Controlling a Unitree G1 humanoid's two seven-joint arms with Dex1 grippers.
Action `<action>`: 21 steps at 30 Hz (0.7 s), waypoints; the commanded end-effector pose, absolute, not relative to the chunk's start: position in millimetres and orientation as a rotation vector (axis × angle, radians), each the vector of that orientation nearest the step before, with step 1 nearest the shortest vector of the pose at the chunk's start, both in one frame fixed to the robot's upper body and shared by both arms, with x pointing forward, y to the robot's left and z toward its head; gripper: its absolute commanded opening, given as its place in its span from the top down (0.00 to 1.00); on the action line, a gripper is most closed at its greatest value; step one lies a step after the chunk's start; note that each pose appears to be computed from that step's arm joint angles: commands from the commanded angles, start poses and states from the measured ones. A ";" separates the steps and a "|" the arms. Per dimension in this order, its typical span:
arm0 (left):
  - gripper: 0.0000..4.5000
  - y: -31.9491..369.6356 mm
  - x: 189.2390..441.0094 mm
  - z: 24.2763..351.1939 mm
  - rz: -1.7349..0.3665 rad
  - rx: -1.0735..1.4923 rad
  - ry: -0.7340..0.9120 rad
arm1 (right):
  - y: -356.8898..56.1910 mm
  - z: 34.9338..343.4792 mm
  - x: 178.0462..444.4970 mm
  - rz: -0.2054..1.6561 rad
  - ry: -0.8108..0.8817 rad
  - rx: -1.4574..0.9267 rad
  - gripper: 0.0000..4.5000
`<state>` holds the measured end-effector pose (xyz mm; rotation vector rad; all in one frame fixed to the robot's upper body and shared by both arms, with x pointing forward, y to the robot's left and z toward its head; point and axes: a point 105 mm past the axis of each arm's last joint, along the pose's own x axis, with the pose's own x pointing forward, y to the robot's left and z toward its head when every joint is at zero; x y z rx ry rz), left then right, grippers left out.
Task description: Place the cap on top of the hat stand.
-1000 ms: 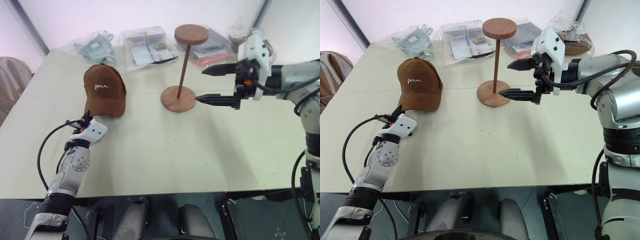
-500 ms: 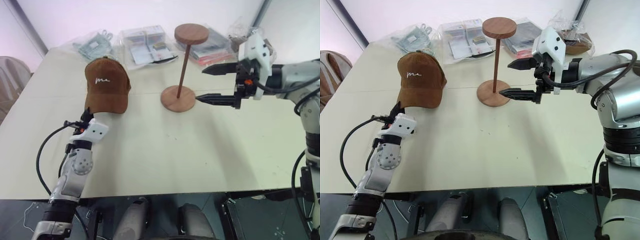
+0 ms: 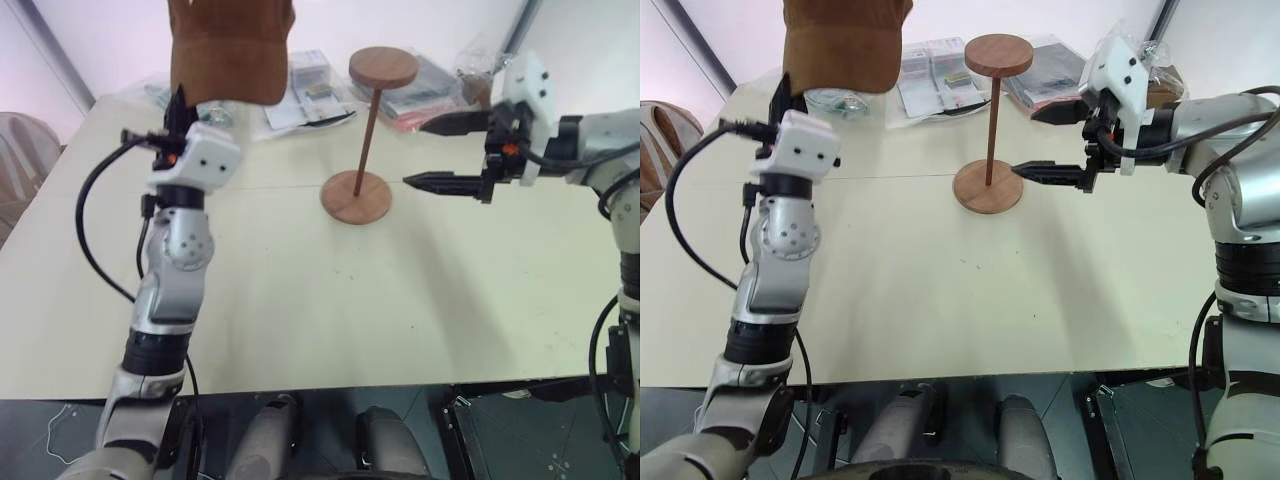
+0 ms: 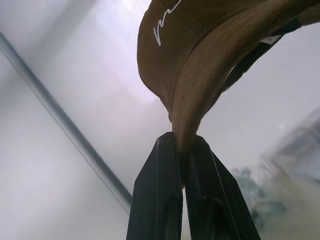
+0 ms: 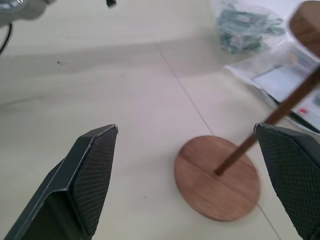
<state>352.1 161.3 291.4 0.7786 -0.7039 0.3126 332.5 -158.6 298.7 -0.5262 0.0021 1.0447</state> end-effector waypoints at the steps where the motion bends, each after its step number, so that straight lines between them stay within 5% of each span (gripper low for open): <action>1: 0.99 143.7 350.9 305.7 0.334 0.787 -0.769 | -174.9 332.5 332.3 0.944 -0.111 -0.529 0.00; 10: 0.99 110.2 363.3 302.3 0.261 0.667 -0.763 | -191.8 336.6 327.0 0.876 -0.106 -0.485 0.00; 21: 0.99 67.1 349.6 321.1 0.120 0.596 -0.909 | -197.5 325.7 324.8 0.850 -0.085 -0.484 0.00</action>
